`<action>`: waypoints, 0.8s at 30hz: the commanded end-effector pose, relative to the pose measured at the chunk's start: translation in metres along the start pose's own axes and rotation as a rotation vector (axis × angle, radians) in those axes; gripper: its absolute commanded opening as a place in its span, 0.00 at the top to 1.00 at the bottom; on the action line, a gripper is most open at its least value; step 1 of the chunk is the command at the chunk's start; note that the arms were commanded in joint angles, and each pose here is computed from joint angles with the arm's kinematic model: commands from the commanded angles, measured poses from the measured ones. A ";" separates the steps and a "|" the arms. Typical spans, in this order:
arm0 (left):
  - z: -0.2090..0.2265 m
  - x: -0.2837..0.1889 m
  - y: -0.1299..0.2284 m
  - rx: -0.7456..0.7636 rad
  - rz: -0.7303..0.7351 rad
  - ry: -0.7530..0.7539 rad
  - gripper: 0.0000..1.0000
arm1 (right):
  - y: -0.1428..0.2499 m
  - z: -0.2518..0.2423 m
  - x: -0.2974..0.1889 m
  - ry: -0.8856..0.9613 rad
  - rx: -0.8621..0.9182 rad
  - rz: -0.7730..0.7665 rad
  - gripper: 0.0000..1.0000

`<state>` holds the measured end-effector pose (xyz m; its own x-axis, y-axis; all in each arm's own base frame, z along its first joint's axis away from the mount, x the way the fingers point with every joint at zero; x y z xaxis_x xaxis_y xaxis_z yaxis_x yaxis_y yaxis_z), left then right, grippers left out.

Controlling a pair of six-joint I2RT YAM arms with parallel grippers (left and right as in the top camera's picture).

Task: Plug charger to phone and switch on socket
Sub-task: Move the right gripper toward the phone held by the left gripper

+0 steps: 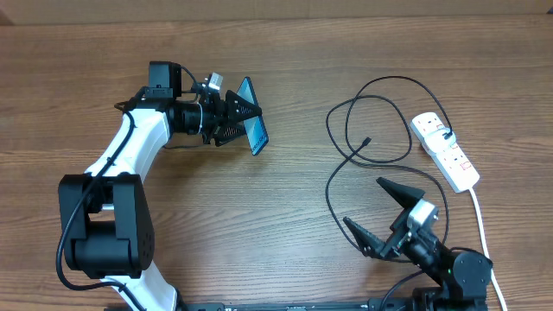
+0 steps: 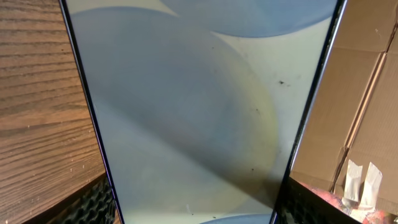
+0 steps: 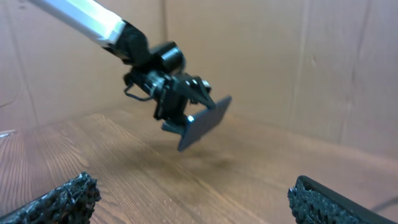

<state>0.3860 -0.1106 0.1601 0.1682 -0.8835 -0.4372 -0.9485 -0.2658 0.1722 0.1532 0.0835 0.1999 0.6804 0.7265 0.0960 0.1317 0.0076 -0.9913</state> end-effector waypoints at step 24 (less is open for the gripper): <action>-0.021 -0.005 -0.008 -0.008 0.012 0.099 0.32 | -0.030 -0.077 0.122 -0.530 0.457 0.254 0.00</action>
<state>0.3938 -0.1124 0.1672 0.1898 -0.8980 -0.3969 -0.9448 -0.2769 0.1749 0.2841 0.1152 0.2389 0.2390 0.9634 -0.1217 -0.4495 -0.0013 -0.8933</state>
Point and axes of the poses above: each gripper's point midway between its finger pads, its own x axis out along the fingers, its own z axis along the line the jaws close on, y = z × x, the point moved 6 cm from there along -x, back along the fingers, and after that the axes turned 8 degrees about -x, right-handed, at the moved point
